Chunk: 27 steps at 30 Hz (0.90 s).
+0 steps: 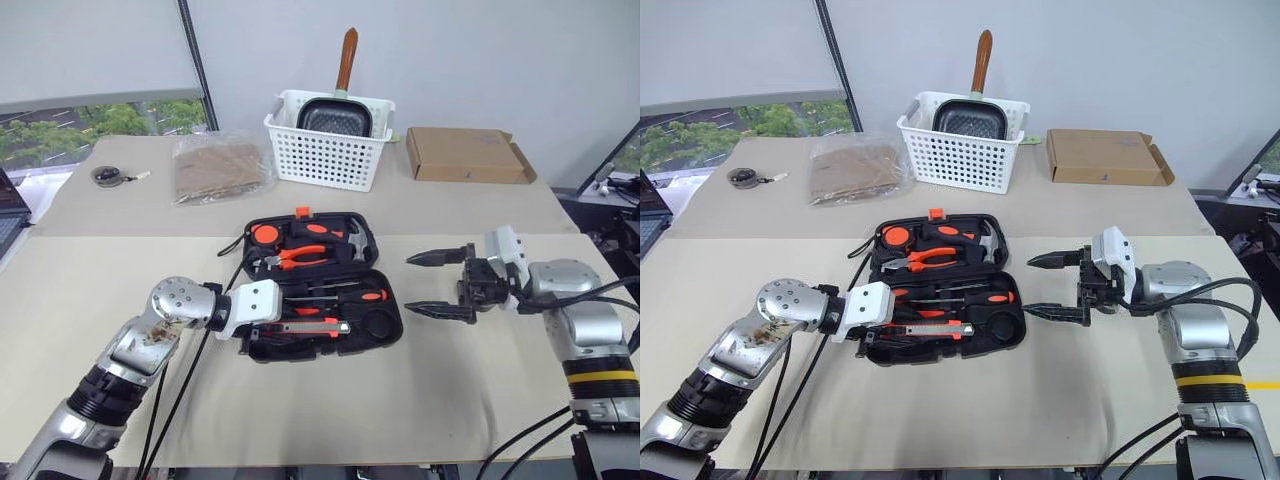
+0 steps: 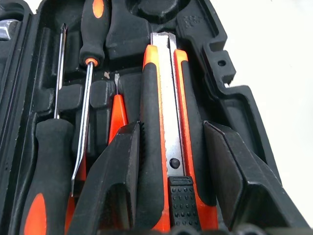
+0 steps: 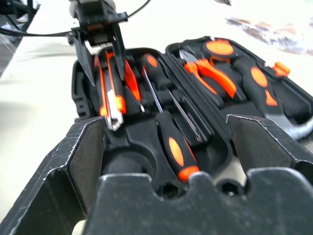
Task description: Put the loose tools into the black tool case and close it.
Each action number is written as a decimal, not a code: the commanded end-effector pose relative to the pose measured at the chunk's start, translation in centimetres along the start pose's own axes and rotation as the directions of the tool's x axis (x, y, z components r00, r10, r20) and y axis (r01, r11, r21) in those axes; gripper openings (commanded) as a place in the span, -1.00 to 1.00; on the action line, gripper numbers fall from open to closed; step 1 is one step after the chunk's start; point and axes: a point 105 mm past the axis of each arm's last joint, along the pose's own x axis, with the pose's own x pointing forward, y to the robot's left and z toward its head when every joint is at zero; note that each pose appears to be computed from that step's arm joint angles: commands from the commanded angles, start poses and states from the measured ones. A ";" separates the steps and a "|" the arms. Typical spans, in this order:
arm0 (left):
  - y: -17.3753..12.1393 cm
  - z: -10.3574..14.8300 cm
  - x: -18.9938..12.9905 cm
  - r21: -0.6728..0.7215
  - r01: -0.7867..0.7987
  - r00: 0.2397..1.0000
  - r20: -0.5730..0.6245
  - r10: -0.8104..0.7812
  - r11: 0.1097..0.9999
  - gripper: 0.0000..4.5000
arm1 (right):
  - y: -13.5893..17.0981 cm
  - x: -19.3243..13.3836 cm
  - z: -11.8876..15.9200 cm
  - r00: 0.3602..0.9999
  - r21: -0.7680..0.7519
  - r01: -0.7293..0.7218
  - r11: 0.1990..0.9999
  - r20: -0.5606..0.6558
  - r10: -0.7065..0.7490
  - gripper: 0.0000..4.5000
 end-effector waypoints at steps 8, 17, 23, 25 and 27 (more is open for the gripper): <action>-1.2 -0.9 0.9 -0.099 0.049 0.997 -0.052 -0.055 0.994 -0.30 | 0.0 -0.3 0.9 1.000 -0.035 -0.006 0.999 0.025 0.007 1.00; -2.0 -0.5 1.9 -0.171 0.079 0.994 -0.064 -0.091 0.982 -0.30 | 0.0 -0.5 0.3 1.000 -0.035 0.005 0.999 0.026 -0.005 1.00; -1.8 -0.5 2.1 -0.195 0.051 0.994 -0.085 -0.069 0.980 0.38 | -0.1 -0.6 0.0 0.999 -0.036 0.016 0.999 0.031 -0.015 1.00; -1.2 -0.5 2.0 -0.187 0.024 0.995 -0.085 -0.041 0.982 0.67 | -0.1 -0.6 -0.2 0.999 -0.035 0.019 0.999 0.031 -0.018 1.00; -0.5 -0.1 1.8 -0.177 -0.012 0.998 -0.070 -0.001 0.984 0.99 | -0.1 -0.7 -0.2 0.999 -0.036 0.021 0.999 0.031 -0.020 1.00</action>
